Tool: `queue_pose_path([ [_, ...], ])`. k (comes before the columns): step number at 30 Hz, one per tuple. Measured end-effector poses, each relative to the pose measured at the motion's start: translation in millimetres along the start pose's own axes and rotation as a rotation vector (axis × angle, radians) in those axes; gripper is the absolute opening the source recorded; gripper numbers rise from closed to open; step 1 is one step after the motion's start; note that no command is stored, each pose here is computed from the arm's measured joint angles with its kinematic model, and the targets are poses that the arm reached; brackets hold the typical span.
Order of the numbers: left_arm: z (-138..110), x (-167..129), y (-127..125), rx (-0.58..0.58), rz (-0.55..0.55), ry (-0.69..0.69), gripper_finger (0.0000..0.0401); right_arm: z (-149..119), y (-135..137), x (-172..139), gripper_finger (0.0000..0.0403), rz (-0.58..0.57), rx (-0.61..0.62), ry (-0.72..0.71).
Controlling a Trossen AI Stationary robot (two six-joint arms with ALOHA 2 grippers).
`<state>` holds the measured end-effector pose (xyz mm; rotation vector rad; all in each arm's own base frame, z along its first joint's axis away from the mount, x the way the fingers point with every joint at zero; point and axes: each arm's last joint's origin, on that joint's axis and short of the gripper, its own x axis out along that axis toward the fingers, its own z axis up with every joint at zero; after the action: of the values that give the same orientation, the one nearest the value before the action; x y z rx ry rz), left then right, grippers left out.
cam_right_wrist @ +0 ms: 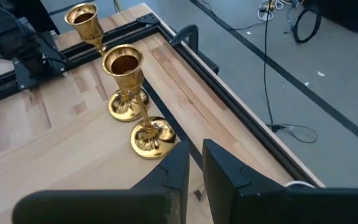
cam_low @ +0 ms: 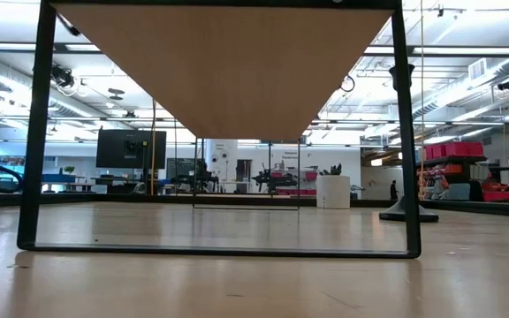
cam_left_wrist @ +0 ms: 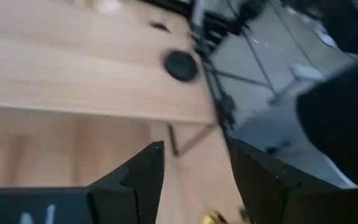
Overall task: Pick & Place candle stick holders
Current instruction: Put the gold candle holder on the shelf aligned with the other gold candle holder
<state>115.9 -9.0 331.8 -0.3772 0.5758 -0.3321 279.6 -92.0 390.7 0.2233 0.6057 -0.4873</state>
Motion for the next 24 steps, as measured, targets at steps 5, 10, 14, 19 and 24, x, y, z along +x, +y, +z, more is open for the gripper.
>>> queue_pose_path([
  [5, -9, 3, -17, -0.007, -0.115, 0.086, 0.0165, 0, 0, 0, 0.0048, 0.000, 0.049, 0.001],
  [10, -17, 8, -32, 0.003, -0.165, 0.165, 0.0141, 0, 0, 0, 0.0048, 0.000, 0.055, 0.001],
  [14, -23, 11, -43, 0.018, -0.190, 0.211, 0.0127, 0, 0, 0, 0.0048, 0.000, 0.076, 0.001],
  [19, -30, 22, -56, 0.009, -0.198, 0.289, 0.0122, 0, 0, 0, 0.0048, 0.000, 0.105, 0.001],
  [24, -41, 40, -72, 0.038, -0.208, 0.396, 0.0126, 0, 0, 0, 0.0048, 0.001, 0.126, 0.001],
])
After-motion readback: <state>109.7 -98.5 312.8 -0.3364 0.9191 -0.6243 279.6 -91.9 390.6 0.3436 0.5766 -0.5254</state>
